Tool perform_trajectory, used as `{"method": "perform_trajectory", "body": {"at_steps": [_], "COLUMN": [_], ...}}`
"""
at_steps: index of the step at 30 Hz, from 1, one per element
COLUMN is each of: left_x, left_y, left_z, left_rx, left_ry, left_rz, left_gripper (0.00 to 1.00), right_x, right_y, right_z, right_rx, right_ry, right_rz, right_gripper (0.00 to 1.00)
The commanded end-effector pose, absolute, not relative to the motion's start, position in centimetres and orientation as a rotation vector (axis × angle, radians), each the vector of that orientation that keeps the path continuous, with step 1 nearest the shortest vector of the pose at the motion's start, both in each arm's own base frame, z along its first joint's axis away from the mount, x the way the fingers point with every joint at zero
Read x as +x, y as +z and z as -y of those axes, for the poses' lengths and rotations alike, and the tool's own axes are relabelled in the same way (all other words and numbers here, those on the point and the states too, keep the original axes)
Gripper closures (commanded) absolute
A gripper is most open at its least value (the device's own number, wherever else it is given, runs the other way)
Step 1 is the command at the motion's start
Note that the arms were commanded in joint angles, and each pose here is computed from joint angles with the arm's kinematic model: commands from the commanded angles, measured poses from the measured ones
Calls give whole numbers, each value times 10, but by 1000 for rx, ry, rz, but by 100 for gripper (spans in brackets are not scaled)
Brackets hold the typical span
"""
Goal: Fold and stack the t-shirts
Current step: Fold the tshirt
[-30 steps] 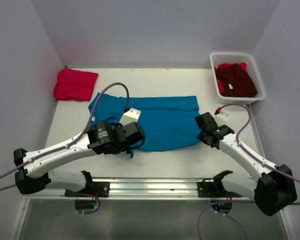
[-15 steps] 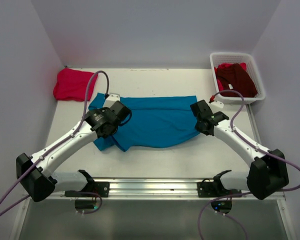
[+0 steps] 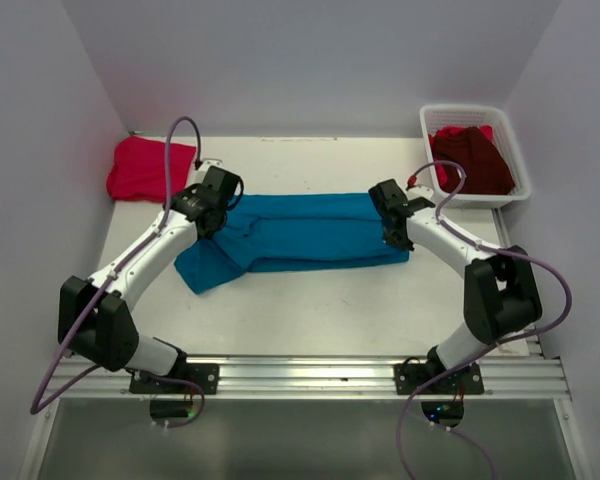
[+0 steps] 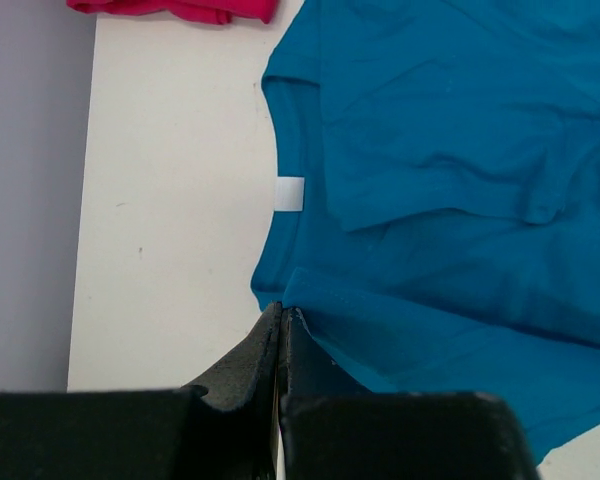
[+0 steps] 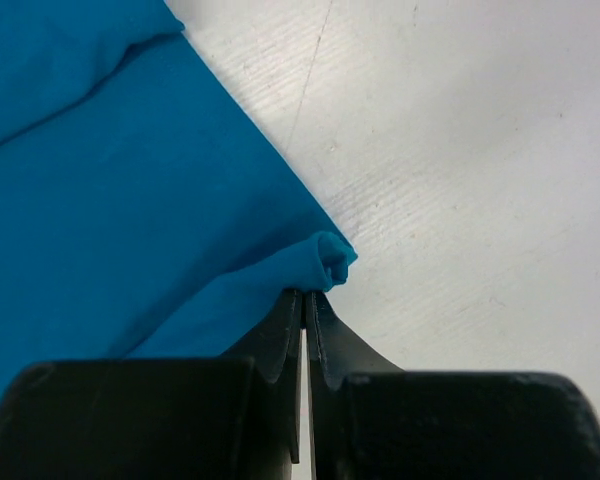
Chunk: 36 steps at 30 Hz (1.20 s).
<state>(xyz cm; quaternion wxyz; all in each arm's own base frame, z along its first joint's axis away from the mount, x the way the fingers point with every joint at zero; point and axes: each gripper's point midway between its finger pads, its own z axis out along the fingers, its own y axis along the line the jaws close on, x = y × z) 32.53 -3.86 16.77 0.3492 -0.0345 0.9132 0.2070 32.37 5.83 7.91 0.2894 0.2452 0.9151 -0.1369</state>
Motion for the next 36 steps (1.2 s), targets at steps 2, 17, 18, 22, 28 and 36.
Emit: {"method": "perform_trajectory", "body": {"at_steps": [2, 17, 18, 22, 28, 36], "left_x": [360, 384, 385, 387, 385, 393], "left_y": [171, 151, 150, 149, 158, 156], "left_z": [27, -12, -12, -14, -19, -25], "left_rx": [-146, -270, -272, -288, -307, -323], "left_ry": [504, 567, 568, 569, 585, 592], "left_rz": [-2308, -2332, -2332, -2331, -2309, -2315], "left_gripper": [100, 100, 100, 100, 100, 100], "right_x": [352, 386, 389, 402, 418, 434], "right_y": [95, 82, 80, 83, 86, 87], "right_z": [-47, -31, -34, -42, -54, -61], "right_rx": [667, 656, 629, 594, 540, 512], "right_ry": [-410, -431, -415, -358, -297, -285], "right_rz": [-2354, -2381, -2396, -2398, -2411, -2421], "right_gripper": [100, 100, 100, 100, 100, 100]}}
